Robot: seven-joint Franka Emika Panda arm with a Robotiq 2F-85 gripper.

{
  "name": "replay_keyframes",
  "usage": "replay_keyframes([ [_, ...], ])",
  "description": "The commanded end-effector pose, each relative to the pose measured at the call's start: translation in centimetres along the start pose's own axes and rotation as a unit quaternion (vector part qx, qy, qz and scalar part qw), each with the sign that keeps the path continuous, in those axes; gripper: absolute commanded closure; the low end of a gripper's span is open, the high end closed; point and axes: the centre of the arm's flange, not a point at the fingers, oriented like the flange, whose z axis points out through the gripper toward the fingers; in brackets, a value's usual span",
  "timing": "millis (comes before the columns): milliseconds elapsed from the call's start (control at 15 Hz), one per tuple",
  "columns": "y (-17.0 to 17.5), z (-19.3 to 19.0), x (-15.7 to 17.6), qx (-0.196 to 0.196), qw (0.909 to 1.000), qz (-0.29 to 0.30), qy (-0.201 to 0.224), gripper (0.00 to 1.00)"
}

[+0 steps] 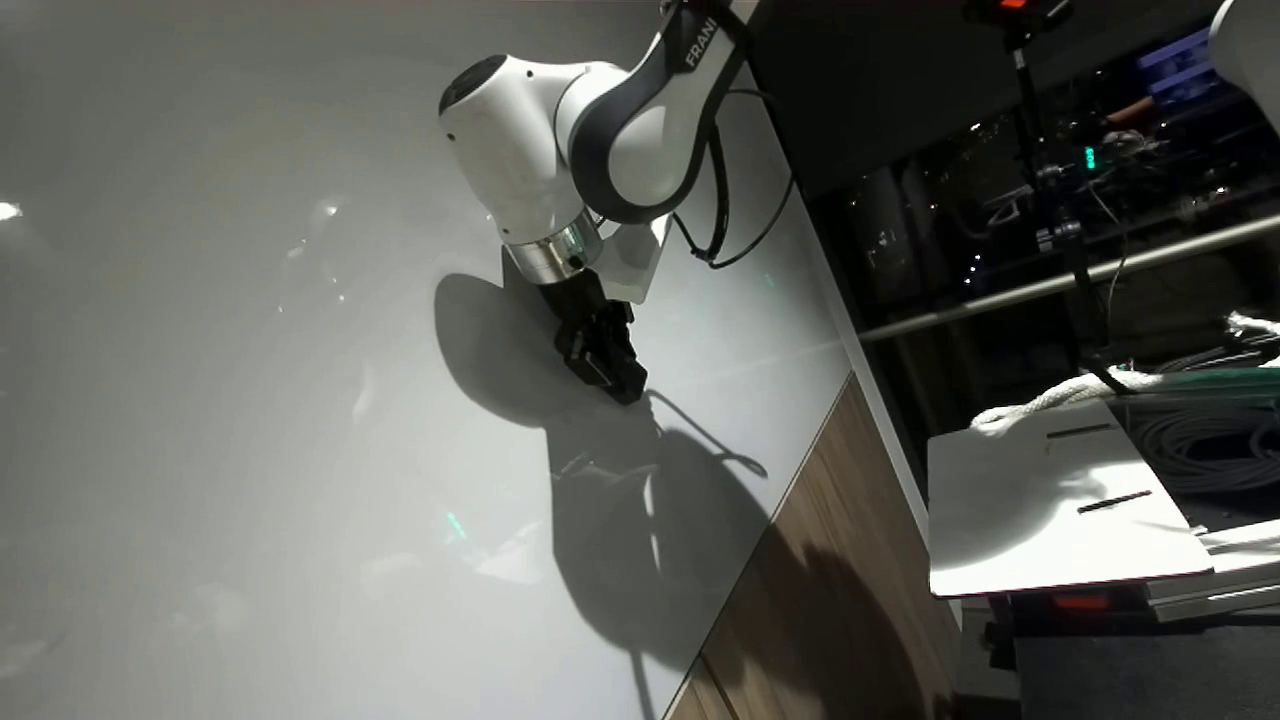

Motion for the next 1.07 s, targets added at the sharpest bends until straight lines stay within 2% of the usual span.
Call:
replay_keyframes([
  [0, 5.3, -1.9, 5.1, -0.009, 0.9983, 0.016, 0.055, 0.71],
  [467, 6.9, -7.8, 6.6, -0.014, 0.9965, 0.026, 0.078, 0.71],
  [800, 4.7, -5.7, 6.1, 0.002, 0.9972, 0.034, 0.066, 0.71],
  [1000, 3.4, -5.6, 6.6, 0.006, 0.9972, 0.033, 0.067, 0.71],
])
